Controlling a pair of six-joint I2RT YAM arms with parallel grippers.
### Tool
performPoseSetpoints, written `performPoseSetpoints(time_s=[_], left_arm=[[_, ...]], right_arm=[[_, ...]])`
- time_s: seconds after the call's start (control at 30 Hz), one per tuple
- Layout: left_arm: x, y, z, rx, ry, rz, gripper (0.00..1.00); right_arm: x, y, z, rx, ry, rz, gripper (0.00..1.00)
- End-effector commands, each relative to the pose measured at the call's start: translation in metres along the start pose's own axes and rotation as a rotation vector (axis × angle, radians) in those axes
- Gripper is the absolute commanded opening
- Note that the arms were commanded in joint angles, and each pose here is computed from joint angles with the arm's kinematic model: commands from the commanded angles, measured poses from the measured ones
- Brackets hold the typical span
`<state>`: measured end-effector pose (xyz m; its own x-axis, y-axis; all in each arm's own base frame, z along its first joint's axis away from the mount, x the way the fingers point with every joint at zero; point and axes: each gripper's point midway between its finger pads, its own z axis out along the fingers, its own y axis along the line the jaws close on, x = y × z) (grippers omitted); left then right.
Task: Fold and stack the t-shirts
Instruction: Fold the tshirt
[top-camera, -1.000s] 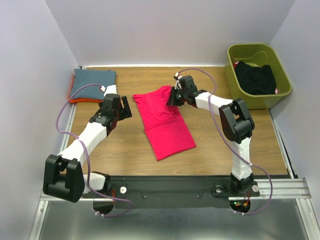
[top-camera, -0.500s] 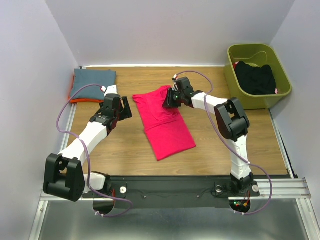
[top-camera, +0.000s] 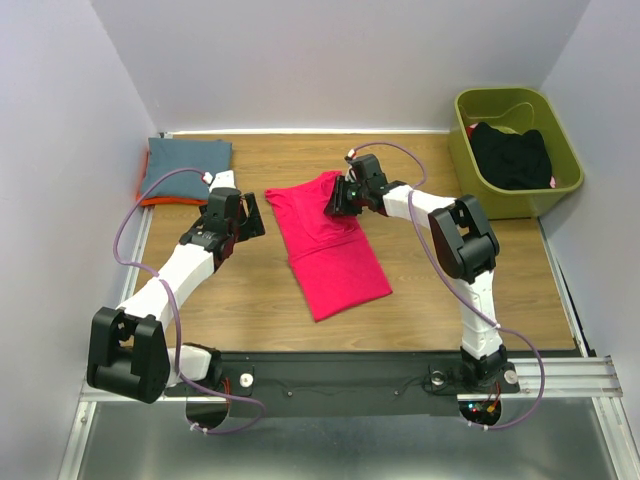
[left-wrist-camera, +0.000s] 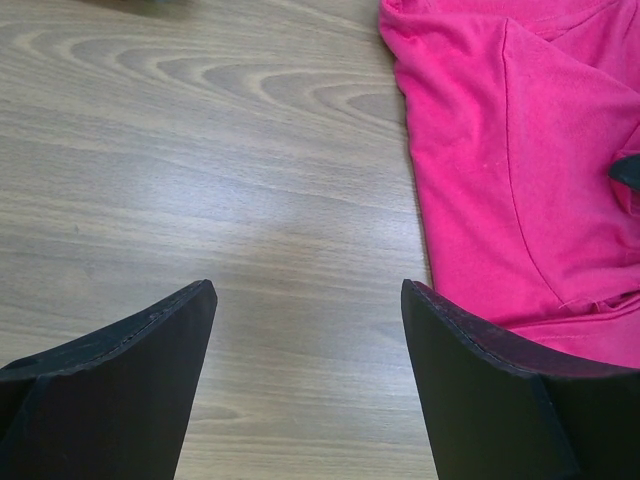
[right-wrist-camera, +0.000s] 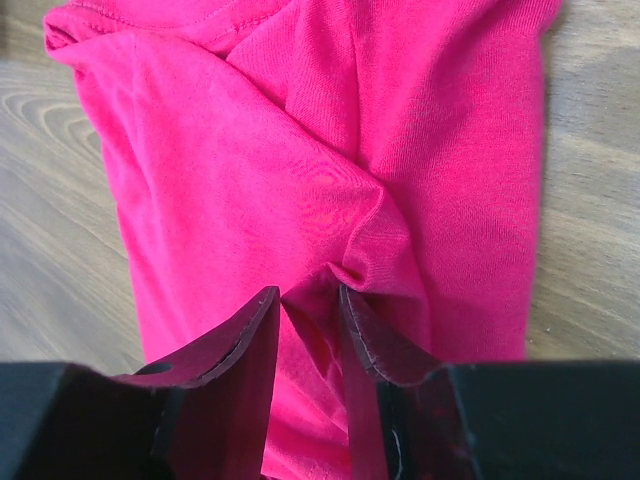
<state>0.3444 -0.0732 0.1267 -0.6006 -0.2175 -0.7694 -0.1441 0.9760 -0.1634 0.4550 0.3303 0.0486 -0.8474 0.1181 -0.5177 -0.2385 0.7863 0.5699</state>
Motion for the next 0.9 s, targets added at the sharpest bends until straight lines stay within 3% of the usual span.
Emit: performPoseSetpoints(time_s=[0.0, 0.87], left_arm=[[-0.008, -0.001, 0.000, 0.008, -0.027, 0.000, 0.86], [-0.006, -0.003, 0.002, 0.017, -0.017, 0.003, 0.86]], right_arm=[[-0.011, 0.019, -0.004, -0.039, -0.031, -0.009, 0.36], [-0.042, 0.052, -0.028, -0.110, -0.098, -0.051, 0.40]])
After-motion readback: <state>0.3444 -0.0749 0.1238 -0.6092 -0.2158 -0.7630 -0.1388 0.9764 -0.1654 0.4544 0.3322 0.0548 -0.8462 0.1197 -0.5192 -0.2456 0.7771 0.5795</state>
